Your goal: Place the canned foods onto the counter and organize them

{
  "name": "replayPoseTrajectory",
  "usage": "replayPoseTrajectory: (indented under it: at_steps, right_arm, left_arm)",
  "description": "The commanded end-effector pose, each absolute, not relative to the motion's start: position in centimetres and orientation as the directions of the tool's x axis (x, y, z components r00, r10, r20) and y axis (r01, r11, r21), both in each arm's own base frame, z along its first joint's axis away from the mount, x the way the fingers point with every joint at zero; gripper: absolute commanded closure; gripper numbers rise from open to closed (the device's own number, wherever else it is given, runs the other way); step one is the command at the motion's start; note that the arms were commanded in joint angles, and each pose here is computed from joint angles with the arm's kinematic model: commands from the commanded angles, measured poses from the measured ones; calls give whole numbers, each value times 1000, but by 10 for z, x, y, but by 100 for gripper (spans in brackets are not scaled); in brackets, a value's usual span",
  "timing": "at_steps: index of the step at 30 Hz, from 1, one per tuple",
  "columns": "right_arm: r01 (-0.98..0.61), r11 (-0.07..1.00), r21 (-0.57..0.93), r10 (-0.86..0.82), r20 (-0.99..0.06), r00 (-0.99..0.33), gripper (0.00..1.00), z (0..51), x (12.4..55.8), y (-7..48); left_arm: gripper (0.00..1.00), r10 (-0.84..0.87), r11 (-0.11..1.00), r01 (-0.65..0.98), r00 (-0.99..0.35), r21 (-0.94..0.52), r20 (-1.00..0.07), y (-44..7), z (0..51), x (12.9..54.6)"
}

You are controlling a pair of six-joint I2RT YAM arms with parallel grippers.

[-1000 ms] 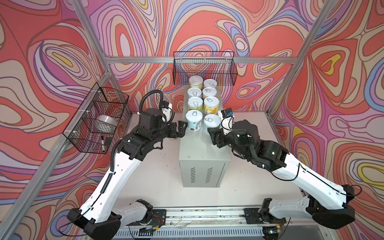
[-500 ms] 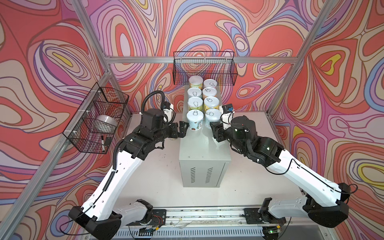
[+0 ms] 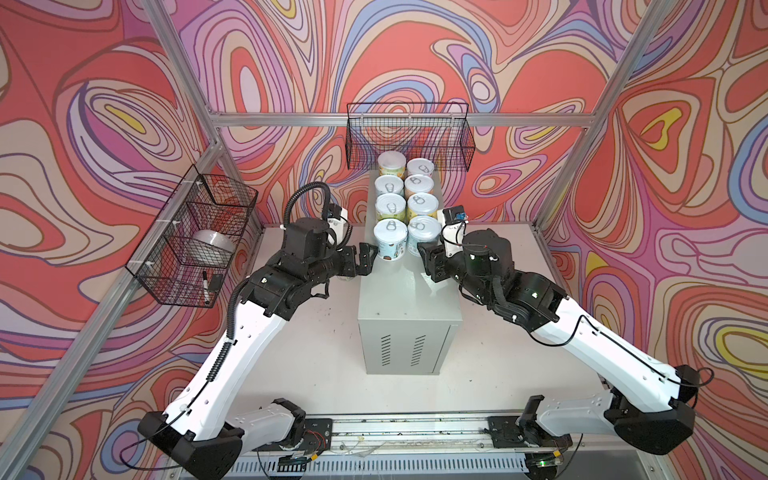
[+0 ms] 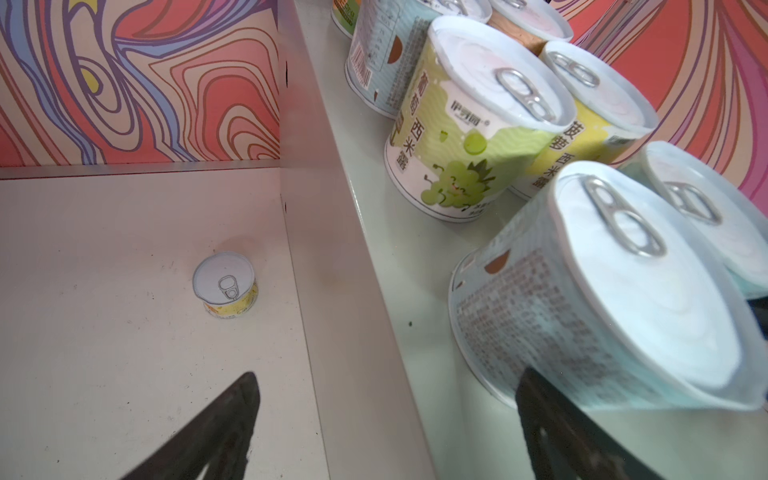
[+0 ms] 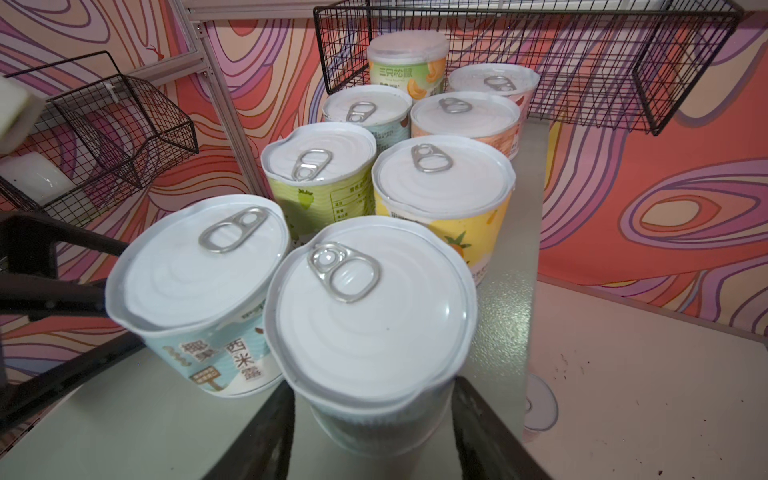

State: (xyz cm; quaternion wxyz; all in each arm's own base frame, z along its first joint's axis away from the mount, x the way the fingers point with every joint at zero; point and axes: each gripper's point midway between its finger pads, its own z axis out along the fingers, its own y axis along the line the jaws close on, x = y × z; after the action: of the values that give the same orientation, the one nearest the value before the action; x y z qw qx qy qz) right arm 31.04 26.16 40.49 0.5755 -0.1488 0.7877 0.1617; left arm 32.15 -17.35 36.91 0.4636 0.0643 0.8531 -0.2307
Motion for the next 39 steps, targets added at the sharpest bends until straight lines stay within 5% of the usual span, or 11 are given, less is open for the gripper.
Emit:
replayPoseTrajectory:
  at_steps: [1,12,18,29,34,39]
  right_arm:
    - [-428,897,114,-18,-956,-293,39,411,308,262]
    - [-411,891,195,97,-964,-248,27,458,276,221]
    - [-256,950,179,131,-972,-193,22,482,274,173]
    - [-9,936,352,323,-869,-375,18,403,350,85]
    - [23,872,490,454,-788,-416,15,356,369,74]
    - [79,874,480,461,-767,-446,9,314,378,70]
  left_arm:
    - [3,-125,887,308,-557,-344,-821,-173,368,328]
    - [0,-118,923,259,-516,-286,-848,-153,379,322]
    - [0,-117,975,117,-445,-187,-888,-104,392,302]
    - [0,-183,983,-64,-451,-173,-874,-66,340,310]
    - [0,-311,946,-83,-498,-312,-810,-69,317,322]
    - [0,-307,950,-102,-465,-294,-830,-61,296,332]
